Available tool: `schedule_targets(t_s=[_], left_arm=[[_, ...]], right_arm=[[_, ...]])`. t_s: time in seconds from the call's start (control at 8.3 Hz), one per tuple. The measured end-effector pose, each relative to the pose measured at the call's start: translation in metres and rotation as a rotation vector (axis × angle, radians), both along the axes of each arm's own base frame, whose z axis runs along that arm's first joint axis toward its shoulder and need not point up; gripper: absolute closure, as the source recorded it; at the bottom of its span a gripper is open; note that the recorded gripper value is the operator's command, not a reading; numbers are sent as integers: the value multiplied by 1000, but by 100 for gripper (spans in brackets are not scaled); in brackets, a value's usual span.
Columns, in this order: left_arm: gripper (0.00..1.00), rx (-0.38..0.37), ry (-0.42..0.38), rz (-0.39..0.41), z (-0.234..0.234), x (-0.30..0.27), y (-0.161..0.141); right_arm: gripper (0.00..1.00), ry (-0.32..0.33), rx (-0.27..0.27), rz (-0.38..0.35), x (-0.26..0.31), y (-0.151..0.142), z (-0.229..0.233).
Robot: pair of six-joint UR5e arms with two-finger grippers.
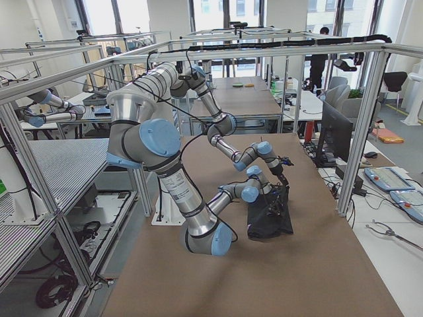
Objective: Fold clothes
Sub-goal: 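Lay the folded end onto the far half with both grippers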
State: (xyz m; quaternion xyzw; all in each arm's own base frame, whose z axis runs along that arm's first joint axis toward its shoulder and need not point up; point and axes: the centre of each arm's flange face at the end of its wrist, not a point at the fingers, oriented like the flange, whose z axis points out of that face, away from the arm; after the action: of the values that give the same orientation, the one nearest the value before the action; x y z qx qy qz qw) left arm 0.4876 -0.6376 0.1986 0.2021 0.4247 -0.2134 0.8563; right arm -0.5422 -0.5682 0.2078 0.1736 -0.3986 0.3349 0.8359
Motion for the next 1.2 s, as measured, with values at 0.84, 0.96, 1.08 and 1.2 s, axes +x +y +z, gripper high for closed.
schedule_targets(t_s=[0.84, 0.96, 1.08, 1.2], left_arm=[[0, -14, 101, 74, 3, -61, 14], [0, -15, 100, 74, 4, -61, 14], [0, -17, 98, 73, 6, -61, 14], [0, -17, 97, 72, 7, -62, 14]], right_arm=[[8, -104, -57, -37, -18, 38, -10], [8, -90, -56, -37, -21, 45, 3], [9, -91, -48, -43, -20, 49, 12], [34, -94, -41, -49, -19, 52, 16]])
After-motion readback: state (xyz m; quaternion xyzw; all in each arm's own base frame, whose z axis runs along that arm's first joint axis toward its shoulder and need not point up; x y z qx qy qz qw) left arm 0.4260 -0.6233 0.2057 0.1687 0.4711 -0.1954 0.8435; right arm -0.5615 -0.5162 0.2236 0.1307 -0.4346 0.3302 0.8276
